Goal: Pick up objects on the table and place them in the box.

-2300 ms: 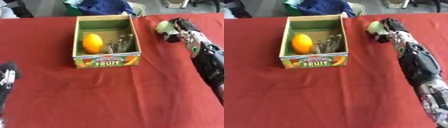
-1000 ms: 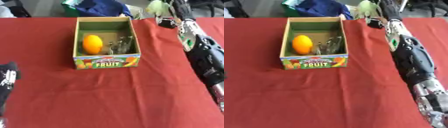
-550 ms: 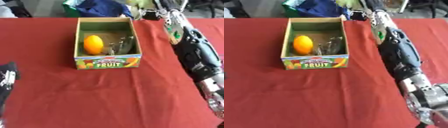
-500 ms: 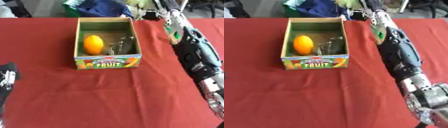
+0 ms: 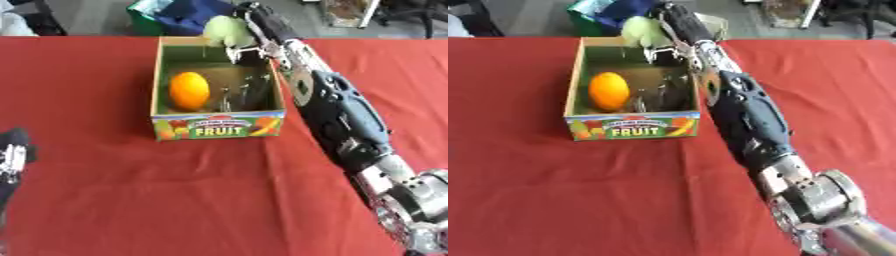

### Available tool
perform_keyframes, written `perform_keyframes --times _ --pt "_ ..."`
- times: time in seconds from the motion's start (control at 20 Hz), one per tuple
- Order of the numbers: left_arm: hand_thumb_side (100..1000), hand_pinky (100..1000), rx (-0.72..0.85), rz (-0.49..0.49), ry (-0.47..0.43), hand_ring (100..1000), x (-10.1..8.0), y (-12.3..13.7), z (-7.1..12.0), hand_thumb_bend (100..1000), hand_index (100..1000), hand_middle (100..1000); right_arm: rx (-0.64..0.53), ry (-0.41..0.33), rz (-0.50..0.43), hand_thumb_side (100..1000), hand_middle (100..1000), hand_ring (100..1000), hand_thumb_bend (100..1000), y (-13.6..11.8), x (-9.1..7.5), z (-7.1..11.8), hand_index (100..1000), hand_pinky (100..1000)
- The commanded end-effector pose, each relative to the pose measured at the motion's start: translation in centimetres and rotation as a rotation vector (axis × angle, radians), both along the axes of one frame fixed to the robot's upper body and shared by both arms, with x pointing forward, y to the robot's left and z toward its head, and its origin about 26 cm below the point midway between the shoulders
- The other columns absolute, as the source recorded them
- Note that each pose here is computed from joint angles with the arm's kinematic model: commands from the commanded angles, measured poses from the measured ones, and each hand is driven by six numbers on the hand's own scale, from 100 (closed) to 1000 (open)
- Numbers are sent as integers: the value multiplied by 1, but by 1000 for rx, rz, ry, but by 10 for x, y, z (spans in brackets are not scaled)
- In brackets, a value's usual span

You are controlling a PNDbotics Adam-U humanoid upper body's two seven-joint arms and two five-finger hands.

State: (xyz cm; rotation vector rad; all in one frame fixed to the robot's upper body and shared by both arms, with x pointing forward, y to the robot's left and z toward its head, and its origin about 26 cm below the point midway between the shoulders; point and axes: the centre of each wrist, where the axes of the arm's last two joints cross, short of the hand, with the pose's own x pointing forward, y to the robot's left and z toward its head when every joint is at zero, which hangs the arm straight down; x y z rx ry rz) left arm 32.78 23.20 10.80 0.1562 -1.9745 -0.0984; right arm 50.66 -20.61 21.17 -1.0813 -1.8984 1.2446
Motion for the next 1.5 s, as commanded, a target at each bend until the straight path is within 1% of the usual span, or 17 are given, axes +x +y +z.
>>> perform_keyframes --times 0.05,0.15,0.25,0.35,0.55,0.6,0.65,0.7,0.85,0.9,1.15,1.2,1.25,1.3,1.35,1.4,1.5 --pt "524 610 4 -9 -32 588 0 0 9 288 619 545 -48 30 1 223 364 375 100 3 1 4 450 403" --pt "525 610 2 -10 -31 587 0 0 9 289 619 545 -57 62 7 238 548 524 100 3 1 1 634 492" --pt "525 610 1 -11 -29 587 0 0 9 289 619 545 -63 87 19 253 681 629 100 1 1 1 747 577" --pt "525 610 2 -11 -28 587 0 0 8 289 619 545 -62 108 38 252 761 705 100 -1 1 2 806 649" --pt "525 610 2 -9 -27 587 0 0 8 289 619 545 -39 131 89 229 851 804 100 -5 0 12 862 772" --pt "525 610 2 -8 -26 587 0 1 7 289 619 545 -36 134 105 240 884 853 100 -6 -1 16 882 827" --pt "525 610 3 -7 -25 587 0 1 7 289 619 545 -35 137 119 238 896 868 100 -7 -1 19 890 848" --pt "525 610 3 -7 -25 587 0 1 7 288 619 545 -34 136 133 272 917 889 100 -9 -2 22 907 879" --pt "525 610 3 -7 -25 587 0 1 7 288 619 545 -36 147 156 331 941 913 100 -12 -4 29 930 911" --pt "525 610 4 -7 -25 587 0 1 7 288 619 545 -44 156 161 359 955 928 100 -13 -4 31 943 935" --pt "525 610 6 -8 -25 587 0 1 7 287 619 546 -82 186 147 339 971 946 112 -14 -5 34 954 956" --pt "525 610 6 -8 -25 587 0 1 7 287 618 546 -101 194 135 309 981 955 190 -13 -5 33 964 960" --pt "525 610 6 -8 -25 587 0 1 7 288 618 546 -133 204 120 307 986 960 233 -12 -4 32 970 963" --pt "525 610 7 -9 -25 587 0 1 7 288 618 545 -175 214 104 327 999 974 327 -11 -4 31 984 970" --pt "525 611 7 -9 -25 587 0 1 7 288 618 546 -221 222 87 362 1000 984 387 -10 -4 30 995 973" --pt "525 611 7 -9 -25 587 0 1 7 287 618 546 -268 229 69 421 1000 996 453 -9 -3 29 1000 978" --pt "525 610 8 -9 -26 587 0 1 7 288 618 545 -345 238 33 480 1000 1000 452 -9 -3 29 1000 980"
